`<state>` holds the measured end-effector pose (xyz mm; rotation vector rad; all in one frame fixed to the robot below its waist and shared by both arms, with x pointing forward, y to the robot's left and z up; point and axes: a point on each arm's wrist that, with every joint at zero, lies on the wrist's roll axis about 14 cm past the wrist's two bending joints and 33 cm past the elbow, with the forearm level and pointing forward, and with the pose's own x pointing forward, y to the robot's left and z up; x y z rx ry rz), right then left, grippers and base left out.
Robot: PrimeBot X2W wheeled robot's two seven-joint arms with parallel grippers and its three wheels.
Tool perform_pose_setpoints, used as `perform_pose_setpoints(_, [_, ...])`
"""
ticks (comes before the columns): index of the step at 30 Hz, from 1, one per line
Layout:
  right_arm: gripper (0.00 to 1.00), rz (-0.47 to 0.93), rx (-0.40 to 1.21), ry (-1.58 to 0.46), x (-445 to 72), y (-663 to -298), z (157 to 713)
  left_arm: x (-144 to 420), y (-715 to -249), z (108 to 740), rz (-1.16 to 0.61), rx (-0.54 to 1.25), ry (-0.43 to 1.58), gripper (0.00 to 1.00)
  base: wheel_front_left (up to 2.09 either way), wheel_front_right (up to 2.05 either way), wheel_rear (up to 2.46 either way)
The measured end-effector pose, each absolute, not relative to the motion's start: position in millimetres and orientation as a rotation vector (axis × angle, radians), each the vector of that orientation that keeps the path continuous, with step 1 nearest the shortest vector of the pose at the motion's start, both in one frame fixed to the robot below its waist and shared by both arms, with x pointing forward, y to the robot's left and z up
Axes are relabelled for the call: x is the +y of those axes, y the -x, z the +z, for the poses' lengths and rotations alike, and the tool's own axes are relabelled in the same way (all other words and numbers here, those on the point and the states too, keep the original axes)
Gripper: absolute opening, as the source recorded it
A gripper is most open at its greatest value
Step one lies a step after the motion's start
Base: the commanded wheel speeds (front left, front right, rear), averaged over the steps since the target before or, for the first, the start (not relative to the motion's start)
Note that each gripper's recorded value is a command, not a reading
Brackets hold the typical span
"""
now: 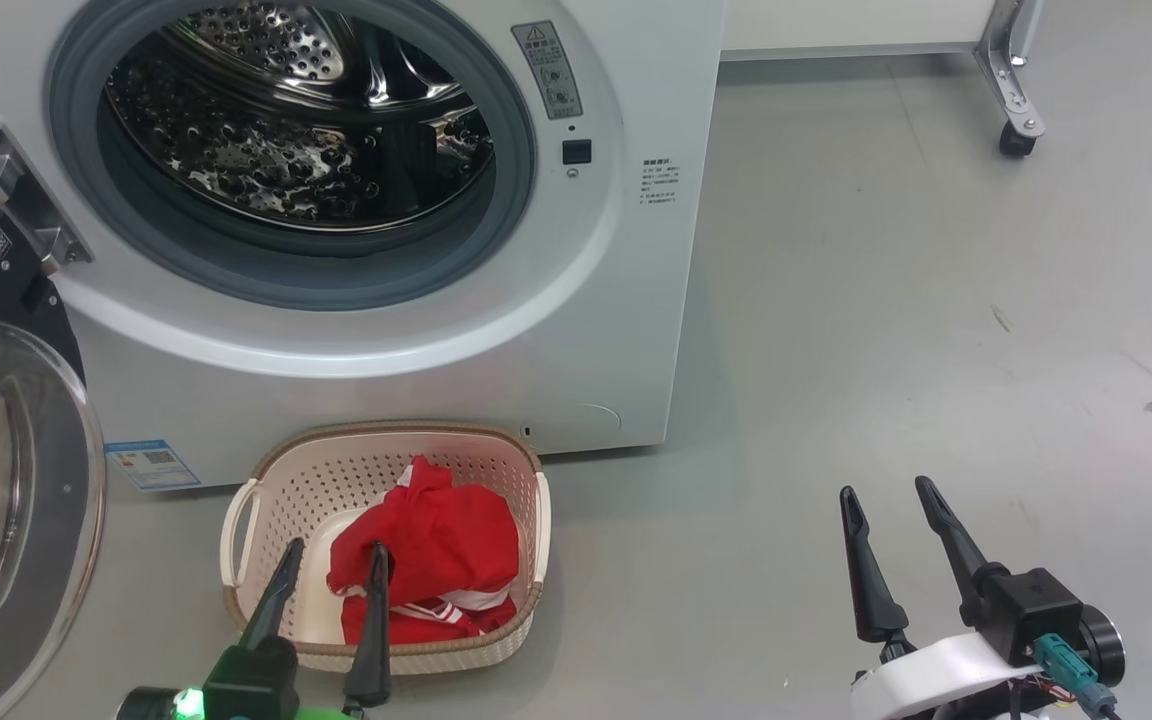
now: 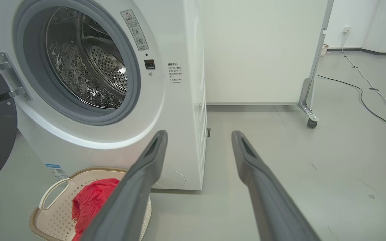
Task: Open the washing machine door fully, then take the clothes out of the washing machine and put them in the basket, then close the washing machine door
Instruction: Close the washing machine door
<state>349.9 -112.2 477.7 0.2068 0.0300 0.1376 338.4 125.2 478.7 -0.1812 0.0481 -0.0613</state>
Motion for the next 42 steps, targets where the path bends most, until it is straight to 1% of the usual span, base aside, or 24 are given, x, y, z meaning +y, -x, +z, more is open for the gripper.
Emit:
perform_pose_setpoints(18, [1.0,0.135,0.028,-0.206,-112.8,-349.6,478.3,122.6,-336.2,481.1,-0.071,0.044,0.177,1.0,-0.64,0.64,0.0])
perform_pose_setpoints(42, [1.0,0.126,0.038,-0.207,-114.1,-353.4,475.0,124.0,-338.2,480.8,-0.066,0.051,0.172,1.0,-0.03,0.03,0.0])
